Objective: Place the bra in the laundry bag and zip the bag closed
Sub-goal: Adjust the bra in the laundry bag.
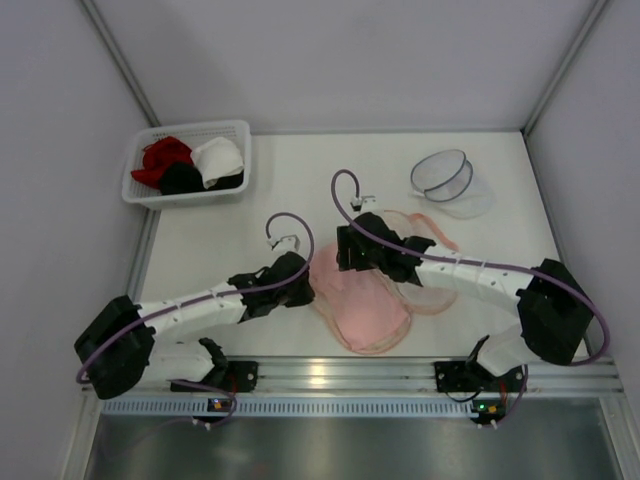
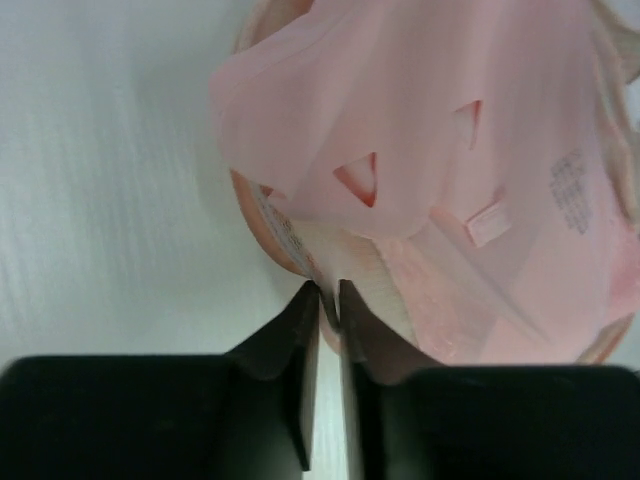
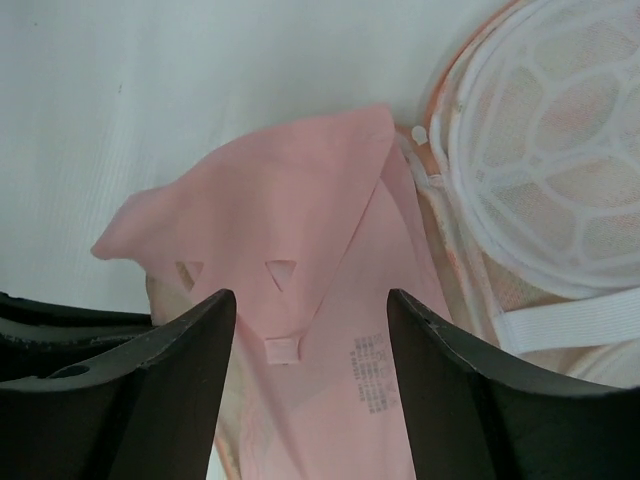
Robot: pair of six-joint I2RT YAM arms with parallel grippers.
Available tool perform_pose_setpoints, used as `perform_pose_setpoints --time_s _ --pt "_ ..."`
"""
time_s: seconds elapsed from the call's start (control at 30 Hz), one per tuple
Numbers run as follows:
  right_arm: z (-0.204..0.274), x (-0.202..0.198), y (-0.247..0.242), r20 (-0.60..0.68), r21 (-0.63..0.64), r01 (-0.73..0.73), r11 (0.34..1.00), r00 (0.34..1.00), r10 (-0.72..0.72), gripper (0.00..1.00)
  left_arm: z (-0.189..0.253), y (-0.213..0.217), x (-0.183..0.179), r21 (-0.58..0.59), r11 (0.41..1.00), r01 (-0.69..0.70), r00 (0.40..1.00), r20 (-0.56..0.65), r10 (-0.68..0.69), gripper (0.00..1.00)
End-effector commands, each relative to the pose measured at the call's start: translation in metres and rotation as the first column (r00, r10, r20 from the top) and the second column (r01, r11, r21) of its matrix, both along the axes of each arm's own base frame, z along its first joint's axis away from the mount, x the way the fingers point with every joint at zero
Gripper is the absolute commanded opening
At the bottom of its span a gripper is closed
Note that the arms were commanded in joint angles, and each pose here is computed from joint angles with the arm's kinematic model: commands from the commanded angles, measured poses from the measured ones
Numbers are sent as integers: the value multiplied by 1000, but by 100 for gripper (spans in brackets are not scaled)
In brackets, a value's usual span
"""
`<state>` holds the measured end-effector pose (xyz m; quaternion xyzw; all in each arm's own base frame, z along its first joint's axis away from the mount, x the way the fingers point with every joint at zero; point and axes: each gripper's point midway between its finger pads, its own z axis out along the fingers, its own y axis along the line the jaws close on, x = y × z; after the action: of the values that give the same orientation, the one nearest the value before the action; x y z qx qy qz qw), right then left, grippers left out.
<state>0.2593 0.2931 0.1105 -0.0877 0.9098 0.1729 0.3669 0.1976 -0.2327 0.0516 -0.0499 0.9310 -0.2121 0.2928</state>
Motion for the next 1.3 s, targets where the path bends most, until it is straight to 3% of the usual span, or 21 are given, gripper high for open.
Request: perform_pose_setpoints --time_s 0.0,0.1,0.2,0.43,0.93,1.27 --pt "13 1 17 19 72 -56 996 998 54 63 -4 29 2 99 990 -101 995 18 100 25" --pt "6 -7 14 -14 86 -70 994 997 71 63 16 45 9 170 978 -121 991 71 110 52" --pt "11 -17 20 -36 145 -92 985 995 98 60 44 55 20 186 973 -137 984 139 112 64" --pt "-18 -30 31 -115 177 -83 981 988 104 52 60 81 47 130 970 -204 972 141 186 63" --pt "-46 -32 47 -172 139 -92 986 978 116 49 54 72 52 99 981 -167 980 128 154 62" --pt "-28 -14 50 -86 180 -45 983 994 61 9 58 68 55 100 985 -142 981 147 126 61"
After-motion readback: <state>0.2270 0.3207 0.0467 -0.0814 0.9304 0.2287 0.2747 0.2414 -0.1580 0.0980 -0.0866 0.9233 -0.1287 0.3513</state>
